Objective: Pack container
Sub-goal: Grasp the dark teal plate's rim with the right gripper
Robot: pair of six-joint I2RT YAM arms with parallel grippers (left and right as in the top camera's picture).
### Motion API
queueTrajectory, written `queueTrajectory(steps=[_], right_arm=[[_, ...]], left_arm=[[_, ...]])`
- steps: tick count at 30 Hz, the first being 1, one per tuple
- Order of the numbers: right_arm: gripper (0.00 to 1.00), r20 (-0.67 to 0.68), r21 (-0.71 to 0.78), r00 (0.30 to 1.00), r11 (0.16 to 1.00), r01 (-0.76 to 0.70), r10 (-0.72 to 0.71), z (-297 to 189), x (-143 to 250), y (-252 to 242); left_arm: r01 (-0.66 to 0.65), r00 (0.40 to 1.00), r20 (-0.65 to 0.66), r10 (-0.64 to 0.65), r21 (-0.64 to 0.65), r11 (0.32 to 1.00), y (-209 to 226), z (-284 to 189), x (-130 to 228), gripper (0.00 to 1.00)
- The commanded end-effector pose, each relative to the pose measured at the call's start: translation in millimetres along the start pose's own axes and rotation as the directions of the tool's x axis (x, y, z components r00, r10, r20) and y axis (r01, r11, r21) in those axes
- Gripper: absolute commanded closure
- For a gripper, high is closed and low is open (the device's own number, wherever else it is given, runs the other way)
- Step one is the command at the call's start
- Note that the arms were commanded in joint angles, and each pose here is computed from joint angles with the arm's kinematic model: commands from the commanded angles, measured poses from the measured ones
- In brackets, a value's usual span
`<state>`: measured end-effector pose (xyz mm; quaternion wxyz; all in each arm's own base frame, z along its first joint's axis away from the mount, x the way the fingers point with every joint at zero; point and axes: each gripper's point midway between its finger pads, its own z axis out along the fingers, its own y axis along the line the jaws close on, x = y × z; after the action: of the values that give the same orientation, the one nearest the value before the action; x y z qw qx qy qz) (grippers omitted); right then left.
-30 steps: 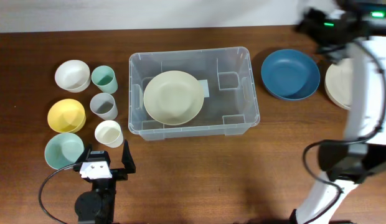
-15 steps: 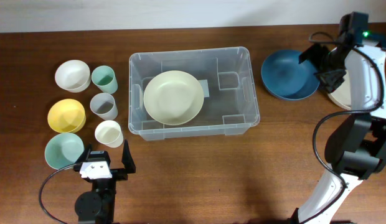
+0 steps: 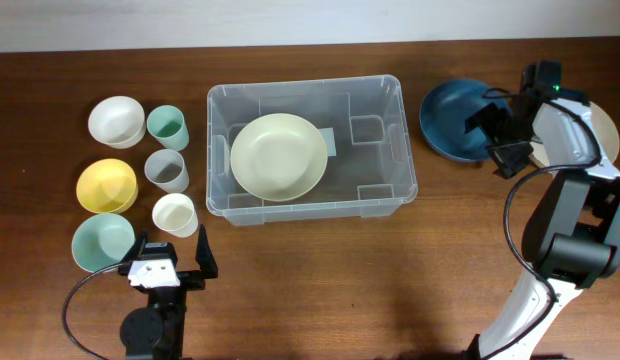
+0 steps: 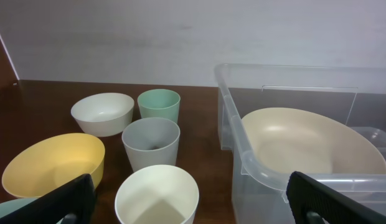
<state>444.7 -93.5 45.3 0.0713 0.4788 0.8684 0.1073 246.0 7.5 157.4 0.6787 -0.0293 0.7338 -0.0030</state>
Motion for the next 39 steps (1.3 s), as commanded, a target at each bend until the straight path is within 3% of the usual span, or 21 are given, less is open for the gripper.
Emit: queueTrajectory(steps=[1, 11, 18, 22, 32, 39], right_arm=[[0.01, -0.007, 0.000, 1.000, 1.000, -0.006, 0.006, 10.1, 2.3, -0.2], [0.04, -0.042, 0.028, 0.999, 0.999, -0.017, 0.018, 35.4, 5.2, -8.2], [0.26, -0.046, 0.025, 0.999, 1.000, -0.017, 0.019, 38.5, 5.2, -7.9], [0.50, -0.045, 0.026, 0.999, 0.999, -0.022, 0.023, 38.5, 4.7, -8.2], [0.94, -0.041, 0.023, 0.999, 0.999, -0.024, 0.024, 38.5, 3.7, -7.8], [0.96, -0.018, -0.028, 0.999, 0.999, -0.041, 0.041, 37.2, -5.3, 2.3]], left_arm=[[-0.011, 1.000, 0.000, 0.011, -0.011, 1.000, 2.4, -0.2, 0.9, 0.01], [-0.011, 1.000, 0.001, 0.011, -0.011, 1.000, 2.4, -0.2, 0.8, 0.01], [-0.011, 1.000, 0.000, 0.011, -0.011, 1.000, 2.4, -0.2, 0.9, 0.01], [-0.011, 1.000, 0.001, 0.011, -0.011, 1.000, 2.4, -0.2, 0.8, 0.00], [-0.011, 1.000, 0.001, 0.011, -0.011, 1.000, 2.4, -0.2, 0.8, 0.01], [-0.011, 1.000, 0.001, 0.011, -0.011, 1.000, 2.4, -0.2, 0.8, 0.01]])
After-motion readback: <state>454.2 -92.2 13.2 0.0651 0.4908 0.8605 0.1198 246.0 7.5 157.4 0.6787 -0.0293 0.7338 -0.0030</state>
